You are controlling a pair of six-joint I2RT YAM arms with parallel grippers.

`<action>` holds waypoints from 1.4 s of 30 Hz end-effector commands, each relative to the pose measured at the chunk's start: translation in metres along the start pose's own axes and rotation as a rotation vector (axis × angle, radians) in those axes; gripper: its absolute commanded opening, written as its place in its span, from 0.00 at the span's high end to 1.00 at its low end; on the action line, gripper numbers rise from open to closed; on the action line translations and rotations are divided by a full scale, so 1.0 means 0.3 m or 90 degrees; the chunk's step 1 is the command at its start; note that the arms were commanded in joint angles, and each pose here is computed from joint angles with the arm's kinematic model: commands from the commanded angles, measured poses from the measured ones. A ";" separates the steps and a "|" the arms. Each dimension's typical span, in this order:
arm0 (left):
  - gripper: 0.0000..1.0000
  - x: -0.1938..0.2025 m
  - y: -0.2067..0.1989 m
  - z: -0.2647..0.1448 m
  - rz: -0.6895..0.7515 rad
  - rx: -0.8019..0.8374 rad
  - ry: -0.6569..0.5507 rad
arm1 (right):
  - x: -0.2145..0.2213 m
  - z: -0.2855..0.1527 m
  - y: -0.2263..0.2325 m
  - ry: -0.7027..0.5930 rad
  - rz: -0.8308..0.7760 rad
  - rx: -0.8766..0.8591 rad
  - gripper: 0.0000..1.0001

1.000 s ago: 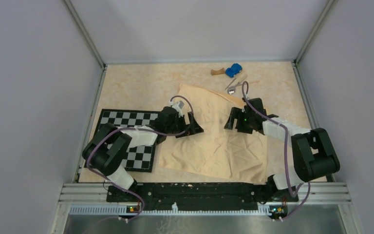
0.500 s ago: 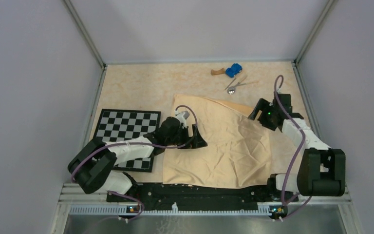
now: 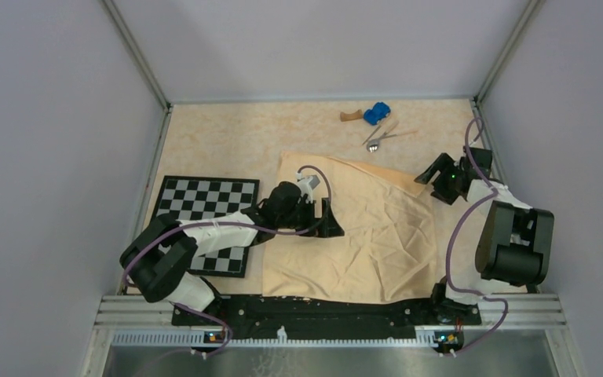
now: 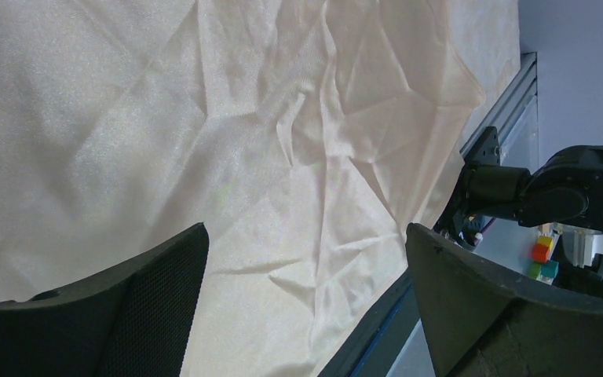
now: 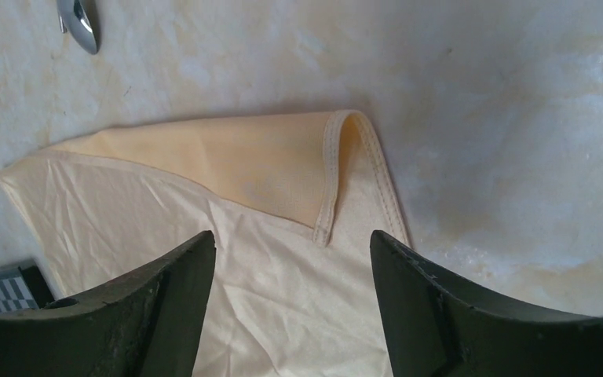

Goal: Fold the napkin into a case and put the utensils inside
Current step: Smooth out the napkin at the center of the board.

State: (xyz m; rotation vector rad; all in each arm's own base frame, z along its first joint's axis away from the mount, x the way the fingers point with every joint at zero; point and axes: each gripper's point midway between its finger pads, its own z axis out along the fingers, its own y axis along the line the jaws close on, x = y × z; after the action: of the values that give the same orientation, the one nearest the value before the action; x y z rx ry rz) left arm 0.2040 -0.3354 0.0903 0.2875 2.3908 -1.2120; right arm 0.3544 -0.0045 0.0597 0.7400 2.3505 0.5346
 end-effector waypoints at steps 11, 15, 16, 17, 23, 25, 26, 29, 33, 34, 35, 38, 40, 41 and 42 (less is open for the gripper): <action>0.01 -0.053 -0.080 -0.057 0.050 0.010 -0.010 | -0.127 0.082 0.051 -0.041 0.009 -0.106 0.44; 0.01 -0.068 -0.089 -0.071 0.056 0.008 -0.020 | -0.128 0.100 0.042 -0.037 0.012 -0.102 0.45; 0.01 -0.072 -0.094 -0.076 0.057 0.009 -0.024 | -0.126 0.103 0.041 -0.036 0.014 -0.103 0.45; 0.01 -0.072 -0.096 -0.079 0.057 0.010 -0.024 | -0.125 0.109 0.041 -0.035 0.017 -0.105 0.45; 0.01 -0.079 -0.099 -0.103 0.064 0.003 -0.035 | -0.117 0.119 0.058 -0.028 0.028 -0.131 0.45; 0.01 -0.083 -0.097 -0.109 0.066 -0.002 -0.038 | -0.115 0.115 0.076 -0.028 0.038 -0.151 0.45; 0.01 -0.085 -0.099 -0.111 0.067 -0.001 -0.041 | -0.118 0.112 0.093 -0.030 0.047 -0.169 0.45; 0.01 -0.085 -0.095 -0.108 0.066 -0.004 -0.041 | -0.129 0.107 0.146 -0.033 0.105 -0.227 0.46; 0.01 -0.083 -0.090 -0.097 0.062 -0.005 -0.036 | -0.179 0.130 0.199 -0.051 0.226 -0.299 0.48; 0.01 -0.083 -0.093 -0.095 0.061 -0.003 -0.034 | -0.196 0.147 0.199 -0.059 0.263 -0.305 0.48; 0.01 -0.083 -0.092 -0.094 0.059 -0.003 -0.033 | -0.223 0.160 0.203 -0.077 0.289 -0.318 0.48; 0.01 -0.087 -0.100 -0.098 0.056 0.000 -0.036 | -0.324 0.156 0.252 -0.119 0.400 -0.421 0.48; 0.01 -0.093 -0.101 -0.104 0.056 -0.005 -0.040 | -0.390 0.151 0.254 -0.155 0.450 -0.472 0.48; 0.01 -0.092 -0.099 -0.107 0.056 -0.009 -0.040 | -0.424 0.162 0.246 -0.173 0.459 -0.480 0.47; 0.01 -0.095 -0.096 -0.111 0.058 -0.013 -0.043 | -0.449 0.184 0.233 -0.177 0.464 -0.473 0.47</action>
State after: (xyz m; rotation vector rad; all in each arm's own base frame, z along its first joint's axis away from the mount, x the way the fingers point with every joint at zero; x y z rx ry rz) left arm 0.2001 -0.3208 0.1182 0.3415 2.3708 -1.1336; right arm 0.4671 0.0071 0.0529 1.2038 1.7405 1.2601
